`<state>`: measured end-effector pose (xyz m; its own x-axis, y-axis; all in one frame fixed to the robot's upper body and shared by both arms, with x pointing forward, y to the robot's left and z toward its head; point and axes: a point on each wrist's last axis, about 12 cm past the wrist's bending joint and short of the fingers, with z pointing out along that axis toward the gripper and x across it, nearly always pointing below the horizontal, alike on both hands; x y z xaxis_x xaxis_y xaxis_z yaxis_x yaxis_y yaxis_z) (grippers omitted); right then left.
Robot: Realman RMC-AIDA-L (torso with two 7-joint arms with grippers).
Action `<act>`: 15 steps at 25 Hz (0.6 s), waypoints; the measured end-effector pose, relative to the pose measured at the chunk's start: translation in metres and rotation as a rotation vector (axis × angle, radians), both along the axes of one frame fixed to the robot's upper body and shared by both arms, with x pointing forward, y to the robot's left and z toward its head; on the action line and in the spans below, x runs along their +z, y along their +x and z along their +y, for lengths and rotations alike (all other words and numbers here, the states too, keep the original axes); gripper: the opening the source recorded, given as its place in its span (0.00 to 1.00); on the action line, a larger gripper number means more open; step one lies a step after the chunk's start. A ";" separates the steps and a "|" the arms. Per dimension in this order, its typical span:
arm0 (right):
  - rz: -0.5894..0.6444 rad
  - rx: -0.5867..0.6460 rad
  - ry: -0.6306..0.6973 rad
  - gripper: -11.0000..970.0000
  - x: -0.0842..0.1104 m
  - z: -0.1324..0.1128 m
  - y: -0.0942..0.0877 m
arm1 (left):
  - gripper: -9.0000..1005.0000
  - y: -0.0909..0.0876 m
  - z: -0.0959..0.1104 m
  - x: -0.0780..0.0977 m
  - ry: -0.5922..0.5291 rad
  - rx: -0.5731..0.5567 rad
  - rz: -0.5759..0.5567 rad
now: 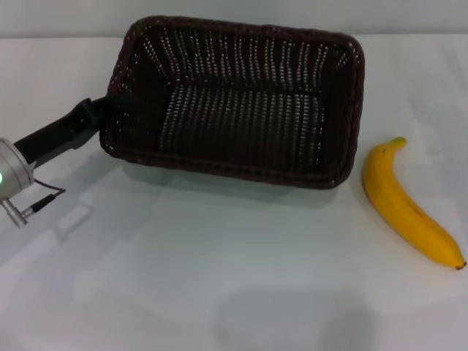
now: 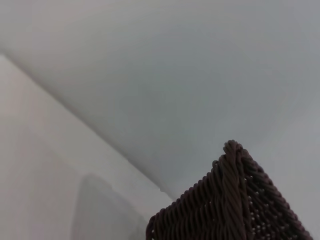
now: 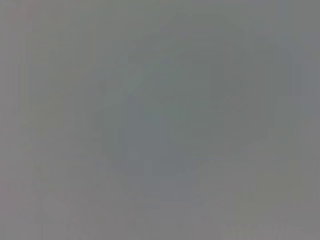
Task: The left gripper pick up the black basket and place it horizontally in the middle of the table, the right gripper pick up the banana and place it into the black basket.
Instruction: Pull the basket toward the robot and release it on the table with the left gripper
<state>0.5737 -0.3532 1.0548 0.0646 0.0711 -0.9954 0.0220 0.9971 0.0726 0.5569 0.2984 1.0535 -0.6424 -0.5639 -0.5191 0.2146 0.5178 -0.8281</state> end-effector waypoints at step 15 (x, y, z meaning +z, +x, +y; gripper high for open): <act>-0.012 0.007 0.001 0.87 0.002 0.002 0.002 | 0.46 -0.020 0.007 -0.010 -0.107 0.058 0.022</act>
<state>0.5761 -0.3508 1.0572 0.0759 0.0721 -0.9945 0.0137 0.9972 0.0734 0.5371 0.3052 1.0431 -0.6178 -0.6515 -0.4403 0.1683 0.4375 -0.8833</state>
